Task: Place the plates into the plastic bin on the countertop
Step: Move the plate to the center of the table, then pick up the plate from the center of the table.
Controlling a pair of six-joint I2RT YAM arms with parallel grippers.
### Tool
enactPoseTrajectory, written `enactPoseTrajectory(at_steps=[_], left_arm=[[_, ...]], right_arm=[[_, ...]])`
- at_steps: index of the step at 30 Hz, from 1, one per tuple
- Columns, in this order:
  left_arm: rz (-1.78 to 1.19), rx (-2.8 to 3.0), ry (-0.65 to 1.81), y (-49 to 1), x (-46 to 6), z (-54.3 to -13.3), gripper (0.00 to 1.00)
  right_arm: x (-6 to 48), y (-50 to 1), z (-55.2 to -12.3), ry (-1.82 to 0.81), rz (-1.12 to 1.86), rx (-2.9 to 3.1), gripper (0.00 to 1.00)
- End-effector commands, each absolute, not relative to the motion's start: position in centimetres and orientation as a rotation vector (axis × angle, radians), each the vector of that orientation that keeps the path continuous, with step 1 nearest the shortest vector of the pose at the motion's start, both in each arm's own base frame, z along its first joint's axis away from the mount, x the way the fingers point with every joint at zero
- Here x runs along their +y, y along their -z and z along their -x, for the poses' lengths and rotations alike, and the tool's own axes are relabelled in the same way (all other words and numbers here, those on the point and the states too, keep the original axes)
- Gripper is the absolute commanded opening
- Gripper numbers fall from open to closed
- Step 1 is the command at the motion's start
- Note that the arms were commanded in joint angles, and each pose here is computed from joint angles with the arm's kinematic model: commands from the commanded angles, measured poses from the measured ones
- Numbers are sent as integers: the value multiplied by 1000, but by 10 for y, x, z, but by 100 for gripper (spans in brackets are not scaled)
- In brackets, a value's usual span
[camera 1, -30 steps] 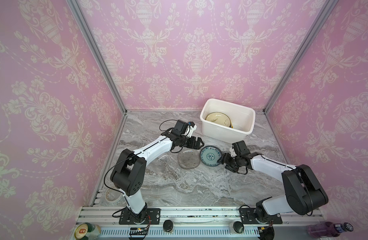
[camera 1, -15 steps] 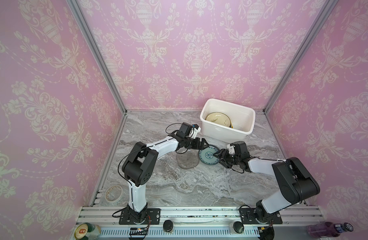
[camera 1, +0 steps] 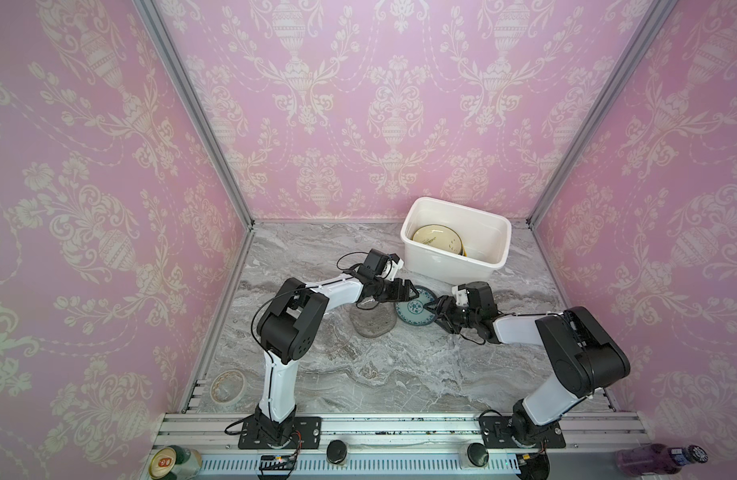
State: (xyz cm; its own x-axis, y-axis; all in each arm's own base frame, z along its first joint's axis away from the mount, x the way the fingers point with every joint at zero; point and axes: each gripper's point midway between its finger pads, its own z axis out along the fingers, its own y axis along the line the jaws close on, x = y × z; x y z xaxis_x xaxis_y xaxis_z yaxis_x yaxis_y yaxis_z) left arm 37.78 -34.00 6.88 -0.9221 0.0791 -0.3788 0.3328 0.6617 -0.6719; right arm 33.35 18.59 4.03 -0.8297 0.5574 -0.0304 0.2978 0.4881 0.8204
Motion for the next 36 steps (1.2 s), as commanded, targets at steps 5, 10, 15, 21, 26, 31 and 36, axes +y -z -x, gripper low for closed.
enactPoseTrajectory(at_steps=[5, 10, 15, 21, 26, 31, 36], left_arm=[[-341, 2541, 920, -77, -328, -398, 85], [-327, 2535, 864, -78, -323, -408, 85], [-290, 2568, 890, -64, -324, -410, 85], [-251, 2600, 949, -49, -329, -407, 82], [-239, 2605, 962, -47, -330, -407, 79], [-237, 2609, 964, -47, -330, -406, 79], [-238, 2608, 975, -49, -331, -406, 79]], right_arm=[[177, -14, -326, -1194, -817, 2532, 61], [179, -12, -328, -1202, -816, 2539, 61], [183, -13, -332, -1226, -798, 2542, 61], [189, -20, -338, -1277, -756, 2524, 60], [195, -28, -347, -1332, -728, 2479, 57], [197, -33, -352, -1353, -716, 2463, 50], [198, -38, -359, -1362, -706, 2432, 41]])
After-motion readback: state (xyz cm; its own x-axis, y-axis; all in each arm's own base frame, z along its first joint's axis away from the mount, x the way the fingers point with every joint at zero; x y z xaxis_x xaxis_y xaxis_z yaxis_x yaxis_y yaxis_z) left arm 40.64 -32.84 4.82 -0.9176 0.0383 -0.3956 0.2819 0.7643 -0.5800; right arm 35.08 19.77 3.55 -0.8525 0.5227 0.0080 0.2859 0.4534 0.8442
